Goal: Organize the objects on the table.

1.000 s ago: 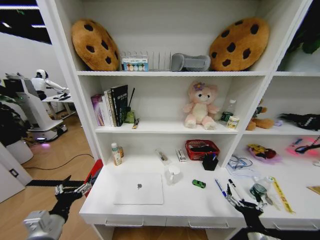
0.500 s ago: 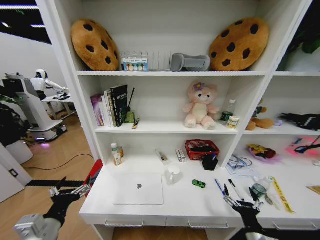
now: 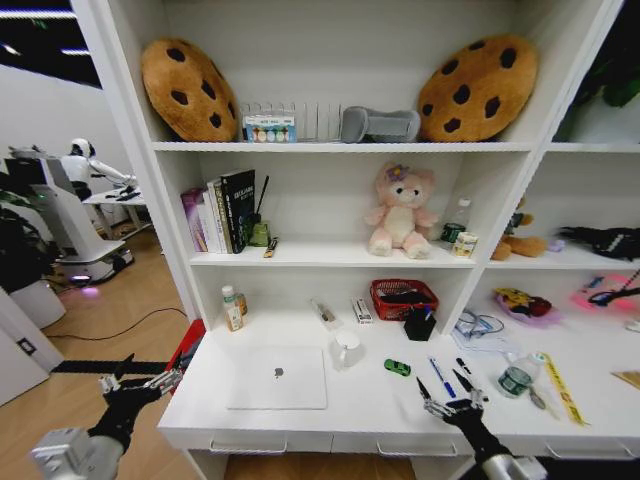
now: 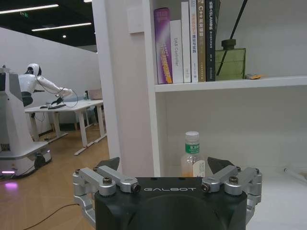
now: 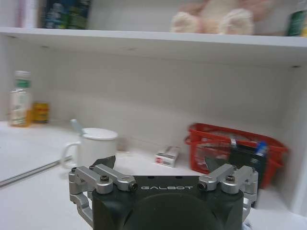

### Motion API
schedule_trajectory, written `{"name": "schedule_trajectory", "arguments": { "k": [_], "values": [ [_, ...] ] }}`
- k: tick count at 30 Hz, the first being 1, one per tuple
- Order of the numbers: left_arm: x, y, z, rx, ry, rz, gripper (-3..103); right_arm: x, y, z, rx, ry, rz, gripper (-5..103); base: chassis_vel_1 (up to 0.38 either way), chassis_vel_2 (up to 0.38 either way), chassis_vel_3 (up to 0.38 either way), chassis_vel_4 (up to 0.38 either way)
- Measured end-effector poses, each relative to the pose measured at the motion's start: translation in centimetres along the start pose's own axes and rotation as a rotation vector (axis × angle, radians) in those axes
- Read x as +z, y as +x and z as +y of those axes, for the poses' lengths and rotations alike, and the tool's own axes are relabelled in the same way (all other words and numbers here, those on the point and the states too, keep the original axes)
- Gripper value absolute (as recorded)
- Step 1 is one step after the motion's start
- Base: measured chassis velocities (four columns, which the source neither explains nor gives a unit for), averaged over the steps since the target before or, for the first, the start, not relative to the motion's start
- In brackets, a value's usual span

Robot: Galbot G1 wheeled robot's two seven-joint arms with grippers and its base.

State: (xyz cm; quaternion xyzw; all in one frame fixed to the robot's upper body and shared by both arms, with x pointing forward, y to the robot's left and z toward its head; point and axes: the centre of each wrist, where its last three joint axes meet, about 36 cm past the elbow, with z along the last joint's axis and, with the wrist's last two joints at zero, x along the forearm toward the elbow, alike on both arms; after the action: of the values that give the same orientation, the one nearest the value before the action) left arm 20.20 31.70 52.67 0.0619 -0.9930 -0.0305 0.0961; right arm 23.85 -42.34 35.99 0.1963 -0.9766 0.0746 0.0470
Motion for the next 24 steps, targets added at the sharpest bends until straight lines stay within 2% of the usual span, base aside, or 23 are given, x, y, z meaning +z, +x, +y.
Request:
{"name": "schedule_trajectory", "arguments": {
  "k": [1,2,3,4,5,6,7,9,12,18,24],
  "values": [
    [0.0,0.0,0.0,0.000,0.000,0.000,100,0.0,0.0,0.0,0.000,0.000,0.000,100,0.000,0.000,0.000,0.000],
    [0.0,0.0,0.0,0.001,0.000,0.000,100,-0.1,-1.2,-5.2,-0.154,0.038,0.003,100,0.000,0.000,0.000,0.000],
    [0.0,0.0,0.0,0.001,0.000,0.000,100,-0.2,-2.0,-8.1,-0.211,0.056,0.000,100,0.000,0.000,0.000,0.000],
    [0.0,0.0,0.0,0.001,0.000,0.000,100,-0.2,-2.0,-8.1,-0.211,0.056,0.000,100,0.000,0.000,0.000,0.000],
    [0.0,0.0,0.0,0.001,0.000,0.000,100,0.5,-2.5,-12.3,-0.252,0.067,0.023,100,0.000,0.000,0.000,0.000],
    [0.0,0.0,0.0,0.001,0.000,0.000,100,0.5,-2.5,-12.3,-0.252,0.067,0.023,100,0.000,0.000,0.000,0.000],
    [0.0,0.0,0.0,0.001,0.000,0.000,100,1.2,-2.6,-14.6,-0.272,0.061,0.038,100,0.000,0.000,0.000,0.000],
    [0.0,0.0,0.0,0.001,0.000,0.000,100,2.3,-2.5,-16.5,-0.335,0.044,0.072,100,0.000,0.000,0.000,0.000],
    [0.0,0.0,0.0,0.002,0.000,0.000,100,3.6,-2.2,-17.5,-0.383,0.029,0.115,100,0.000,0.000,0.000,0.000],
    [0.0,0.0,0.0,0.002,0.000,0.000,100,5.3,-2.8,-18.0,-0.374,-0.002,0.141,100,0.000,0.000,0.000,0.000],
    [0.0,0.0,0.0,0.002,0.000,-0.001,100,6.2,-6.6,-17.7,-0.403,-0.029,0.152,100,0.000,0.000,0.000,0.000]
  ]
}}
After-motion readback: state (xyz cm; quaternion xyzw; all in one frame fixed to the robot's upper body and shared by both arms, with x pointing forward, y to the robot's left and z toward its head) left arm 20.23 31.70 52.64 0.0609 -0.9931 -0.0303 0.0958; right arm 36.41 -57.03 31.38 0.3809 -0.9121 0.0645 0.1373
